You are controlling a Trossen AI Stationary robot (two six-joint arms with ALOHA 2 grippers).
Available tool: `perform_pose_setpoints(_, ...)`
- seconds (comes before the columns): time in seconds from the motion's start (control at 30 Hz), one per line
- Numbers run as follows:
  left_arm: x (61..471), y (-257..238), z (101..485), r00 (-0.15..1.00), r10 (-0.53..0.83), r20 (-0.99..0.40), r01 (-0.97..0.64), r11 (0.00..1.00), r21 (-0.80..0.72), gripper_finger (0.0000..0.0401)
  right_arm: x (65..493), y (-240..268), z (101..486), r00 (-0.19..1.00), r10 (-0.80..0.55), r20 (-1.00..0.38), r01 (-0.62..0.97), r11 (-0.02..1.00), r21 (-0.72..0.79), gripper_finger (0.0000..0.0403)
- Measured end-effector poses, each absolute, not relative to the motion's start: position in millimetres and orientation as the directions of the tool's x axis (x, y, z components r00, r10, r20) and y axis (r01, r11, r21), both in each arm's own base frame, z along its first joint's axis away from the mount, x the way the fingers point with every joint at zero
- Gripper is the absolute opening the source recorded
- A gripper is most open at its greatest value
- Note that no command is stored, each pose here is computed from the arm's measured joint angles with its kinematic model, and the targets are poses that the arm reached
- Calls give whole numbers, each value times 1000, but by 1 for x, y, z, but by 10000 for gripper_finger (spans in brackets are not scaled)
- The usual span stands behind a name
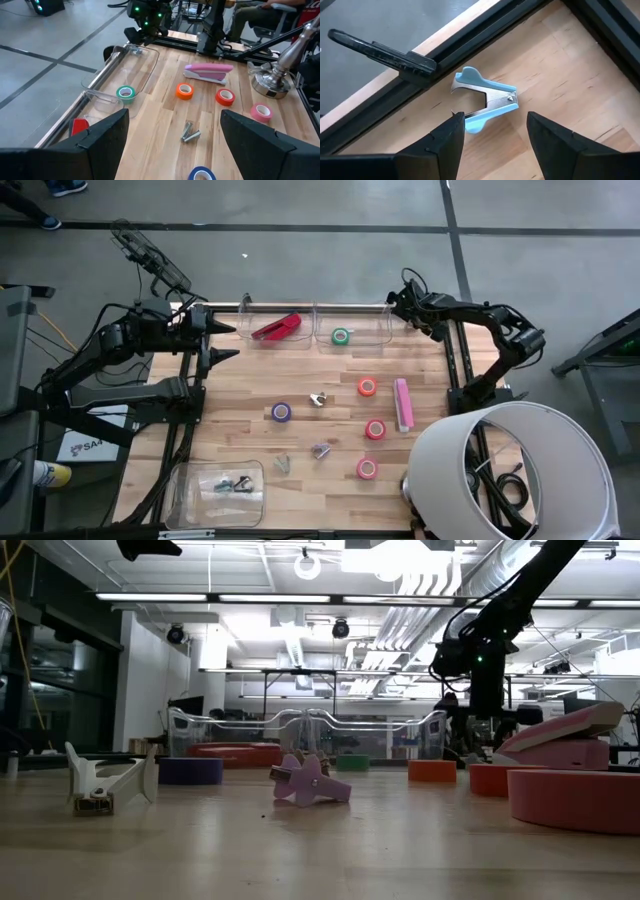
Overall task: Pick and place Stapler, Stapler remover, tape
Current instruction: Put the blue stapler remover into the bottom transparent bin
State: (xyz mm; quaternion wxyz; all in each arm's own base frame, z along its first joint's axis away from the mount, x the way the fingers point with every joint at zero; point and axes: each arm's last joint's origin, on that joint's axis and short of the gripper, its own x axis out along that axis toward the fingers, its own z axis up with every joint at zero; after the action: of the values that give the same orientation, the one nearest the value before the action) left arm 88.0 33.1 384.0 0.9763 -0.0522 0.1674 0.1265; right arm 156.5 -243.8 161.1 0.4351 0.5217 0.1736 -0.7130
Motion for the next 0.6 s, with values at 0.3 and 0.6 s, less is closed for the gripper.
perform_pose_setpoints(0.3,88,33,384,912,230,-340,-265,963,-60,310,157,-242,151,-53,-489,-871,782,-562,269,206)
perform_pose_setpoints(0.6,88,33,384,912,230,-340,-271,959,-79,310,159,-240,147,-85,-523,-848,781,-563,269,206)
